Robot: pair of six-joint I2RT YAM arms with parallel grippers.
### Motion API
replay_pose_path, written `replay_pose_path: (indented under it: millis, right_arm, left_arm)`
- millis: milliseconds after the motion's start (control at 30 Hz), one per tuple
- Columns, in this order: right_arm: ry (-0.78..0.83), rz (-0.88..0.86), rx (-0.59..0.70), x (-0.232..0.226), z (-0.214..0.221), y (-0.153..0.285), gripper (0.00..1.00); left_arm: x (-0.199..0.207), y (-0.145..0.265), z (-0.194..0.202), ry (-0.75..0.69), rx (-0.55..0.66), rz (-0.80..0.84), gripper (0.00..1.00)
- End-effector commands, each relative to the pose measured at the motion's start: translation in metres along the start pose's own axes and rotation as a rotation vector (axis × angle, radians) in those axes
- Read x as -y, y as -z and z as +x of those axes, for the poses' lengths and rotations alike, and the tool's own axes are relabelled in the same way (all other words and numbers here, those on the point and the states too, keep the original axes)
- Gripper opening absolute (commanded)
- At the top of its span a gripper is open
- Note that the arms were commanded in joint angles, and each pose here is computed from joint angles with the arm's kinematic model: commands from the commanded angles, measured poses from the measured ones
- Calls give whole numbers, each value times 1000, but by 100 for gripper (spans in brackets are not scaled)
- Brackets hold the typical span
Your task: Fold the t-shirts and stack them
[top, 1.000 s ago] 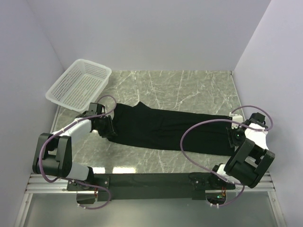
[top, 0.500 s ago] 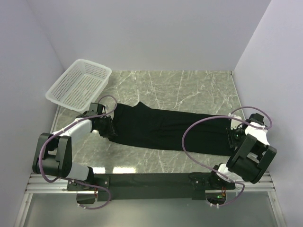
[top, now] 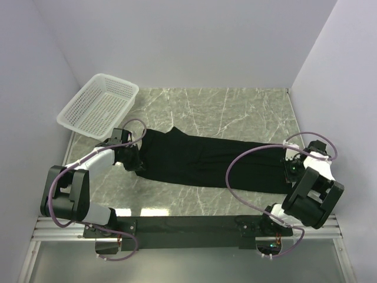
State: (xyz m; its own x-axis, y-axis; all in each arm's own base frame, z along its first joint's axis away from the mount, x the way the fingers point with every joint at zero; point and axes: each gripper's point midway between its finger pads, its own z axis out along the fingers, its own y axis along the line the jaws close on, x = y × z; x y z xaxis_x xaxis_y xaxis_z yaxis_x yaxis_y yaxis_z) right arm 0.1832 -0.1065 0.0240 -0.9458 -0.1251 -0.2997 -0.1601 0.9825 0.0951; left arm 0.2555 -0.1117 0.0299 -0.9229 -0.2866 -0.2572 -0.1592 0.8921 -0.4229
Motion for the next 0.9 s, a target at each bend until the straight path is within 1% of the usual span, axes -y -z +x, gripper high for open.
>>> replay_pose_path:
  millis: [0,200,333,600,700,867]
  right_arm:
    - [11,41,48,3,-9,10,0]
    - [29,144,87,13,-13,32,0]
    - [27,190,97,18,-8,47,0]
    - [1,226,23,23,23,49,0]
    - [0,202,-6,16,33,43,0]
    - [-11,199,-19,16,37,37,0]
  left_arm:
    - [5,2,-5,-13,25,13,1]
    - [2,11,-7,43,42,-27,1]
    - [-3,22,-4,114,62,-72,1]
    - [-10,47,-2,183,124,-134,1]
    - [-11,51,1,202,126,-139,1]
    - [-13,54,5,238,115,-152,1]
